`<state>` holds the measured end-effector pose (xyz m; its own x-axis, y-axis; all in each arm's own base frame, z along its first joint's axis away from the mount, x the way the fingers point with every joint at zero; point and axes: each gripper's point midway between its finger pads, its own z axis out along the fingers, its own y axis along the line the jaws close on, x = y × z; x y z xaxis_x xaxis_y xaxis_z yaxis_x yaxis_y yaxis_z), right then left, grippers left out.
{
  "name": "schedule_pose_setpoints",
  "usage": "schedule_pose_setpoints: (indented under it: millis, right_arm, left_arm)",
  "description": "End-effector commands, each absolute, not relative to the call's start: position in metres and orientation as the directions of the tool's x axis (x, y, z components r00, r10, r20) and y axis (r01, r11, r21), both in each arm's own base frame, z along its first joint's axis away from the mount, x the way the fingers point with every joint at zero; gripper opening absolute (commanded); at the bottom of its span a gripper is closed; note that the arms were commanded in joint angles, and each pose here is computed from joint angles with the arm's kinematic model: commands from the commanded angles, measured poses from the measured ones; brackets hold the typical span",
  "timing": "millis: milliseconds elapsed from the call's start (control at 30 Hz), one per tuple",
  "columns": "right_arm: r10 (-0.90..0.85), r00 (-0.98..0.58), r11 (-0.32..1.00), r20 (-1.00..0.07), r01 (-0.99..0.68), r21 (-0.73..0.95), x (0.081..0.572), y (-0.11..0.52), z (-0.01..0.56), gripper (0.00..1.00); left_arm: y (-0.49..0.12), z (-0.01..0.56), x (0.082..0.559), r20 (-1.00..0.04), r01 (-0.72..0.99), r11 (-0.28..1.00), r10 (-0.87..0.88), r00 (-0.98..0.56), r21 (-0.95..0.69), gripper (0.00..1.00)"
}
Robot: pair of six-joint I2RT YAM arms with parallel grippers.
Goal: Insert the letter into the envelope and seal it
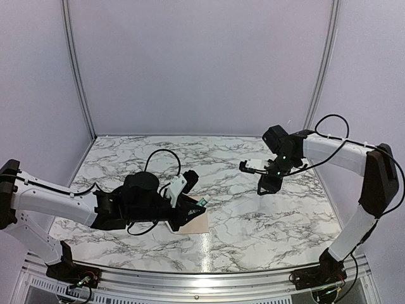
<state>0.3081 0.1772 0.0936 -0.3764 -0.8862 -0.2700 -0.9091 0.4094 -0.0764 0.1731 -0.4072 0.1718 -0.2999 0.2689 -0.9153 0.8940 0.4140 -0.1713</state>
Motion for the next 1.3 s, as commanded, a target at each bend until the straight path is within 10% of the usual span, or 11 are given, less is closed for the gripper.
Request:
schedule_pose_setpoints:
  millis: [0, 400, 1267]
  right_arm:
    - [-0.808, -0.367, 0.436, -0.461, -0.898, -0.049, 0.312, 0.203, 0.151, 0.45]
    - [-0.32, -0.267, 0.167, -0.909, -0.96, 0.223, 0.272, 0.289, 0.307, 0.53]
    - [-0.245, -0.342, -0.132, -0.907, -0.915, 0.381, 0.224, 0.363, 0.318, 0.6]
  left_arm:
    - [-0.41, 0.224, 0.198, -0.954, 0.841, 0.505, 0.101, -0.281, -0.194, 0.0]
    - [-0.425, 0.289, 0.216, -0.949, 0.825, 0.478, -0.235, -0.212, -0.303, 0.05]
    - [-0.439, 0.292, 0.205, -0.93, 0.867, 0.375, -0.287, -0.23, -0.33, 0.04]
